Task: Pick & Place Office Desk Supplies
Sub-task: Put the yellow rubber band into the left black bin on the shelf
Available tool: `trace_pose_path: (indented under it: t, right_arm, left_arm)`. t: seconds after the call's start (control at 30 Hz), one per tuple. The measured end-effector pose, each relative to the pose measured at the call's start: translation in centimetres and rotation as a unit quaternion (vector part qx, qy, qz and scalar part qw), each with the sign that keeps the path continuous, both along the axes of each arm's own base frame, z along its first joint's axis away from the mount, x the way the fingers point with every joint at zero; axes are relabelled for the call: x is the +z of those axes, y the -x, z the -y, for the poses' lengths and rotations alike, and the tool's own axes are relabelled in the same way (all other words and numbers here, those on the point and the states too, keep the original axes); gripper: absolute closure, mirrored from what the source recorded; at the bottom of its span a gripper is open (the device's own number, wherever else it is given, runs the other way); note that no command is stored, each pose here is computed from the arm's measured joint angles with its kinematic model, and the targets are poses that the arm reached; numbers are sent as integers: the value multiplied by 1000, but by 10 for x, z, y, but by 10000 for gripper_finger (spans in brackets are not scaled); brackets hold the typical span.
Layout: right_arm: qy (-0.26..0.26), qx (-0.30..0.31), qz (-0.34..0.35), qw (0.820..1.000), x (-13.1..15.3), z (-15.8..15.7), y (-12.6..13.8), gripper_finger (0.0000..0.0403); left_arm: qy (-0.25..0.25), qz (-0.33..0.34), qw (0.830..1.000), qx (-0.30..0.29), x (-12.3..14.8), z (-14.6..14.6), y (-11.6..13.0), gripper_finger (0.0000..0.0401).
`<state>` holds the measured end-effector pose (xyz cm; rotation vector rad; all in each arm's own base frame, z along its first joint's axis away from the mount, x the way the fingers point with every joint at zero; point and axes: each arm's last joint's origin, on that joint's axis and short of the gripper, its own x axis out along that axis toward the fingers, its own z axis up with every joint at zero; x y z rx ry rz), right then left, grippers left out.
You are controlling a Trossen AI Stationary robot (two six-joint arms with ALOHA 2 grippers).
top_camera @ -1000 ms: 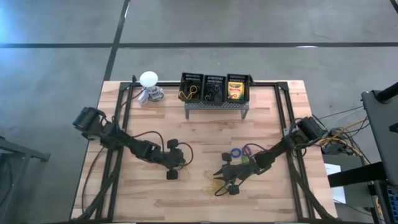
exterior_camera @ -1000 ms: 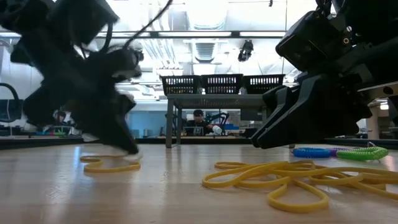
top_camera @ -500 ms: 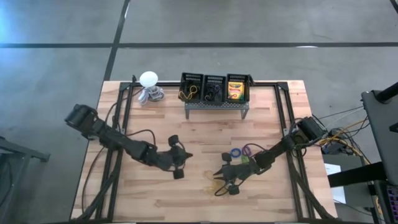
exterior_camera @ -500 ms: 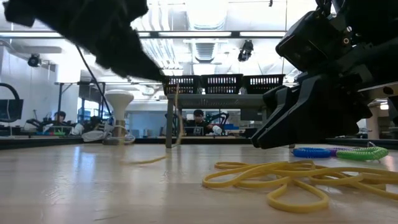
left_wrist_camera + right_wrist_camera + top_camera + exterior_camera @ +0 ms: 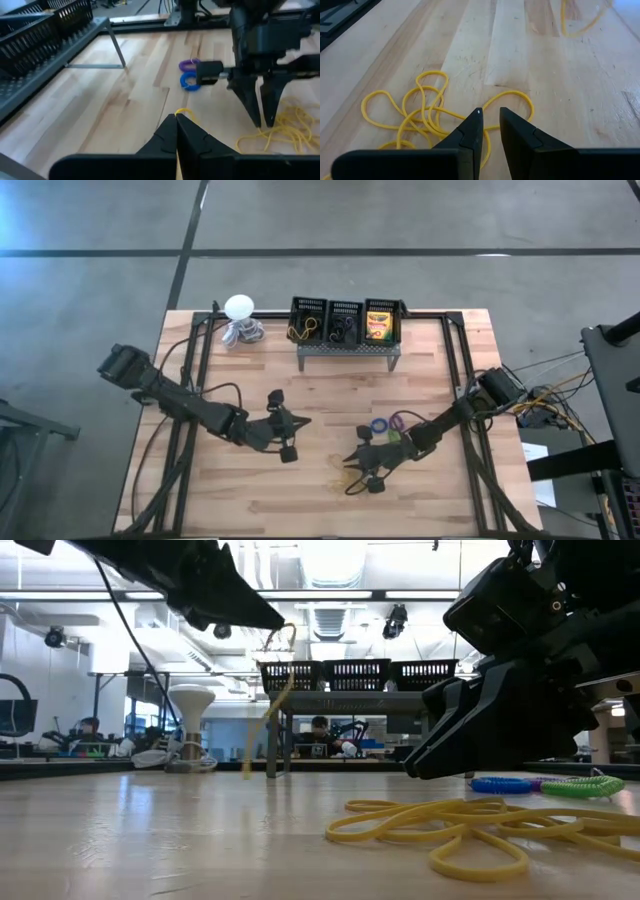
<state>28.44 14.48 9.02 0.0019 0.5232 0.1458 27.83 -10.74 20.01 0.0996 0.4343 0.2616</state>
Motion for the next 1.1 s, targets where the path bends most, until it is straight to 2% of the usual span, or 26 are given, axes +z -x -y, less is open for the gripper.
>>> trace_pose_path:
  t: [0.17, 0.37, 0.6, 0.73, 1.0, 1.1]
  right_arm:
    - [0, 0, 0, 1000, 0, 0, 0, 343]
    - [0, 0, 0, 1000, 0, 0, 0, 342]
    - [0, 0, 0, 1000, 0, 0, 0, 344]
    - [0, 0, 0, 1000, 0, 0, 0, 343]
    - [0, 0, 1, 1000, 0, 0, 0, 342]
    - [0, 0, 1, 1000, 0, 0, 0, 343]
  left_arm:
    - [7, -25, 1000, 11, -9, -1, 2, 401]
    - [20, -53, 998, 28, -34, -2, 6, 401]
    - [80, -64, 992, 73, -55, -11, 18, 401]
    - [147, -83, 983, 66, -61, -21, 13, 401]
    - [156, -121, 978, 70, -82, -28, 2, 401]
    - [167, -123, 976, 61, -83, -27, -4, 396]
